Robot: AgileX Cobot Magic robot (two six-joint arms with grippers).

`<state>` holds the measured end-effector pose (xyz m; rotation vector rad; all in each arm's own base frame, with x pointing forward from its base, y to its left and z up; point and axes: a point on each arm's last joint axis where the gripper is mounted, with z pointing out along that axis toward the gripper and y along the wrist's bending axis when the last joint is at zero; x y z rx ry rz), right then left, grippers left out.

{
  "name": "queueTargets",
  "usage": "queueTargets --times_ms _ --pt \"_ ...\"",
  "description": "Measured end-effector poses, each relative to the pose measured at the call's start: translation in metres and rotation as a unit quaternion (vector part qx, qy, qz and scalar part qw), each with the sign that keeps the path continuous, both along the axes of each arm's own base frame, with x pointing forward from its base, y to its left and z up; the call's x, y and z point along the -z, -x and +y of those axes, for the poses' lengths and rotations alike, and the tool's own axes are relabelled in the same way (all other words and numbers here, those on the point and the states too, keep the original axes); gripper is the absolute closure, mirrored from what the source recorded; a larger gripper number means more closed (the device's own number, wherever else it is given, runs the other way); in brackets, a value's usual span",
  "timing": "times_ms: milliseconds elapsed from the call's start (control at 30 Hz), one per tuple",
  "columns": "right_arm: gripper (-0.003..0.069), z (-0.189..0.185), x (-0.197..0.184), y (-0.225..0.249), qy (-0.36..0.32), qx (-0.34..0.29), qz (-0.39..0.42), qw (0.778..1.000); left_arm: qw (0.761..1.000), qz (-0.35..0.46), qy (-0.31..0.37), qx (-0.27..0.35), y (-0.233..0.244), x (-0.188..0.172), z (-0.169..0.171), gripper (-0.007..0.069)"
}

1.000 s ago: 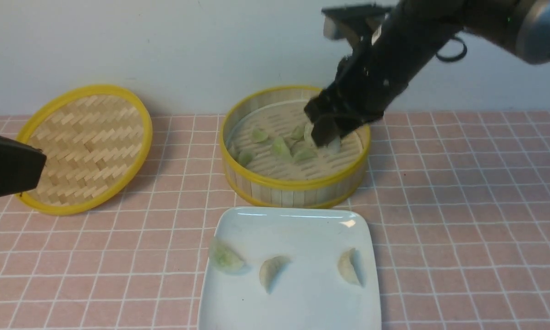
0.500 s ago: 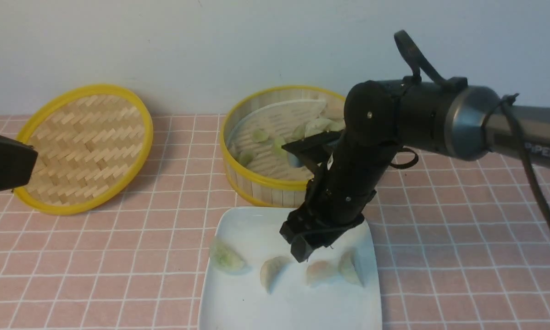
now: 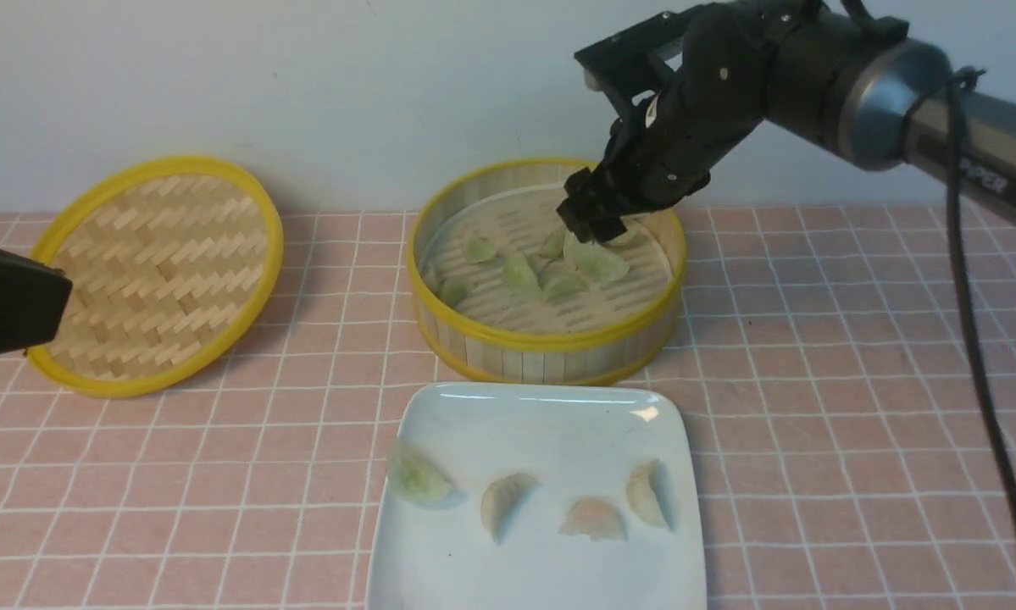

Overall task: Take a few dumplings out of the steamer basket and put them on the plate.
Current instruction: Use the right arm to grab a dumpling from inside the steamer

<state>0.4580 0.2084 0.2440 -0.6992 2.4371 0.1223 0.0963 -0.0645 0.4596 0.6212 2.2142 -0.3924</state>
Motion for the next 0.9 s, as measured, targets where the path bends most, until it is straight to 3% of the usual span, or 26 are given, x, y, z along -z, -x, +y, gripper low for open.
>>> queueTargets --times_ms 333,500,667,900 --pt "0.0146 0.002 0.06 -0.035 0.014 0.006 0.025 1.0 1.0 0.002 0.003 -0.003 0.0 0.0 0.0 0.0631" --pt "0.024 0.004 0.075 -0.041 -0.001 0.012 0.023 1.0 1.0 0.002 0.003 -0.003 0.0 0.0 0.0 0.0631" --pt "0.0445 0.004 0.076 -0.041 -0.004 0.016 0.026 1.0 1.0 0.004 0.005 -0.005 0.0 0.0 0.0 0.0631" --pt "0.045 0.004 0.058 -0.039 0.005 0.016 0.048 0.999 1.0 0.004 0.005 -0.005 0.0 0.0 0.0 0.0631"
